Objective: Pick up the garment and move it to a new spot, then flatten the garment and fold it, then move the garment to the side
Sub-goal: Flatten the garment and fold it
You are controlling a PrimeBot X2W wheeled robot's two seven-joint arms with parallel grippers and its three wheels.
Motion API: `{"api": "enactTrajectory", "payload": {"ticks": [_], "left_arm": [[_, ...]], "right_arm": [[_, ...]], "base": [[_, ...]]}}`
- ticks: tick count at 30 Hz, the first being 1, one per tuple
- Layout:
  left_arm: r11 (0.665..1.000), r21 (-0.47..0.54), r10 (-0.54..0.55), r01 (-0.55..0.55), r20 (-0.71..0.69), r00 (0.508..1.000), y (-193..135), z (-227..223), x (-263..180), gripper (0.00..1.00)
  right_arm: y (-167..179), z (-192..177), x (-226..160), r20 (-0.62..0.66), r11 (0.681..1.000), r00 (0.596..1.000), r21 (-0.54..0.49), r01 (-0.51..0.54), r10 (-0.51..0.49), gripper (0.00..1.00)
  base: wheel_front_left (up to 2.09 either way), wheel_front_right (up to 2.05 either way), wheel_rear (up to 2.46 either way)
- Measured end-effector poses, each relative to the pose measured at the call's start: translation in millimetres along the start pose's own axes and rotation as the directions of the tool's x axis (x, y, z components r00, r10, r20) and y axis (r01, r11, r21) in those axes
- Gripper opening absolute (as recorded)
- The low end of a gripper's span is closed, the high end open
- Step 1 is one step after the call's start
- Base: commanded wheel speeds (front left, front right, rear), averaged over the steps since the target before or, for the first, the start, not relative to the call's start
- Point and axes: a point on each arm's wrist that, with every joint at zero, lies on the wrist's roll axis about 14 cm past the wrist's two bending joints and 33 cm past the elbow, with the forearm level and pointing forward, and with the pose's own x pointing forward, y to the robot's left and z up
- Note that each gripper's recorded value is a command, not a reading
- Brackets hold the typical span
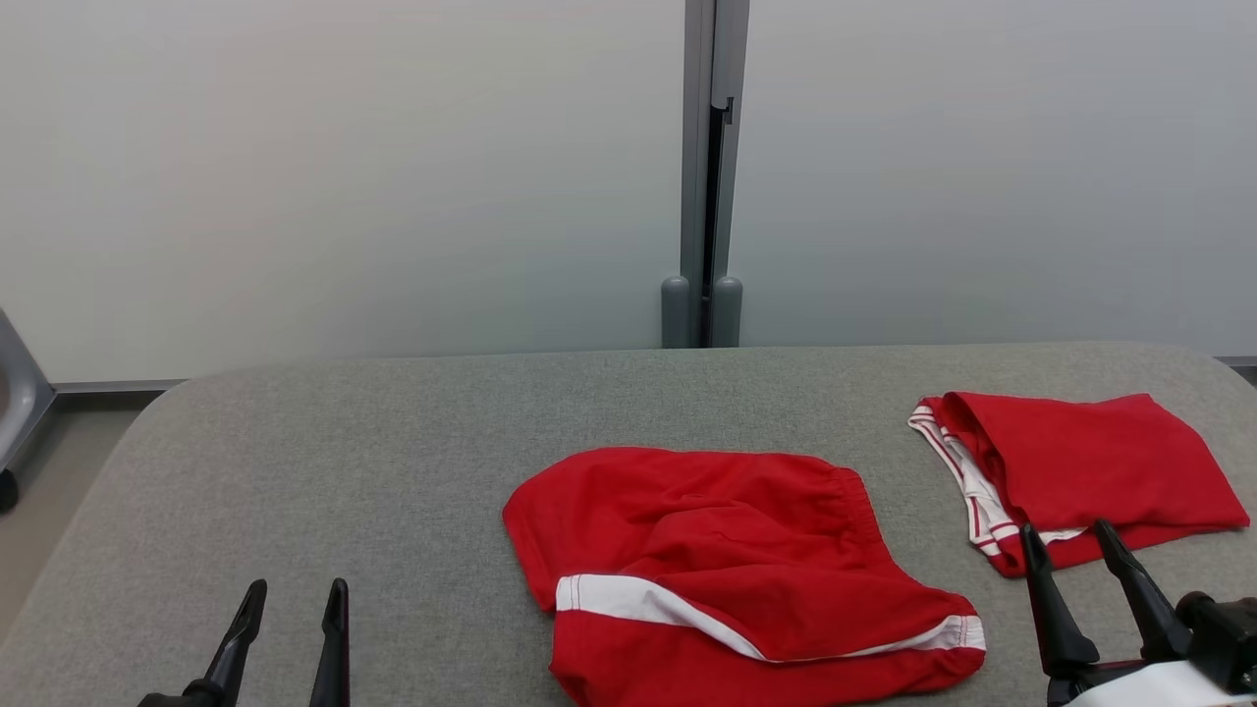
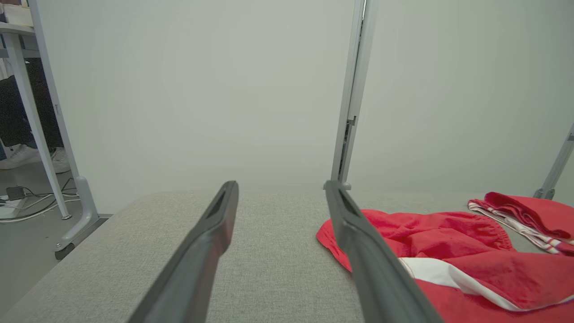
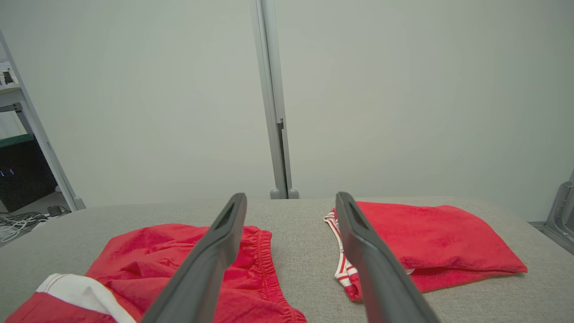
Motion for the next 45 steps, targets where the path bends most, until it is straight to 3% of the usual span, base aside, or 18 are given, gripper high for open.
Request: {"api": "enactTrajectory", "payload": {"ticks": [8, 11, 15, 20, 25, 38, 45], "left_arm": [[0.994, -0.056, -0.092, 0.089, -0.056, 0.994, -23.8, -8.4, 5.3, 1.00], [0.985, -0.093, -0.155, 0.143, -0.147, 0.977, -40.2, -20.0, 11.1, 1.00], [0.966, -0.147, -0.241, 0.210, -0.235, 0.942, -62.2, -27.1, 19.0, 1.00], [0.925, -0.262, -0.363, 0.274, -0.398, 0.843, -93.4, -49.4, 21.8, 1.00], [0.913, -0.305, -0.399, 0.272, -0.522, 0.754, -97.1, -67.1, 25.0, 1.00], [0.869, -0.390, -0.493, 0.304, -0.629, 0.601, -120.9, -99.7, 43.5, 1.00], [0.871, -0.399, -0.491, 0.288, -0.685, 0.537, -122.7, -123.5, 47.4, 1.00]], "right_arm": [[-9.4, -10.8, -0.3, -0.048, 1.000, 0.999, -0.019, 0.003, -0.004, 1.00], [-19.1, -24.7, 1.7, -0.139, 1.000, 0.990, -0.020, 0.007, -0.010, 1.00], [-33.3, -57.6, -5.8, -0.329, 1.000, 0.944, -0.007, 0.029, -0.029, 1.00], [-31.8, -94.6, -12.0, -0.520, 0.996, 0.854, 0.073, 0.049, -0.004, 1.00], [-18.7, -115.6, -11.8, -0.613, 0.989, 0.789, 0.138, 0.045, 0.050, 1.00], [-12.2, -143.0, 7.2, -0.683, 0.983, 0.723, 0.182, 0.031, 0.103, 1.00], [-7.7, -152.9, 11.4, -0.698, 0.980, 0.705, 0.200, 0.024, 0.126, 1.00]], "base": [[0.00, 0.00, 0.00], [0.00, 0.00, 0.00], [0.00, 0.00, 0.00], [0.00, 0.00, 0.00], [0.00, 0.00, 0.00], [0.00, 0.00, 0.00], [0.00, 0.00, 0.00]]}}
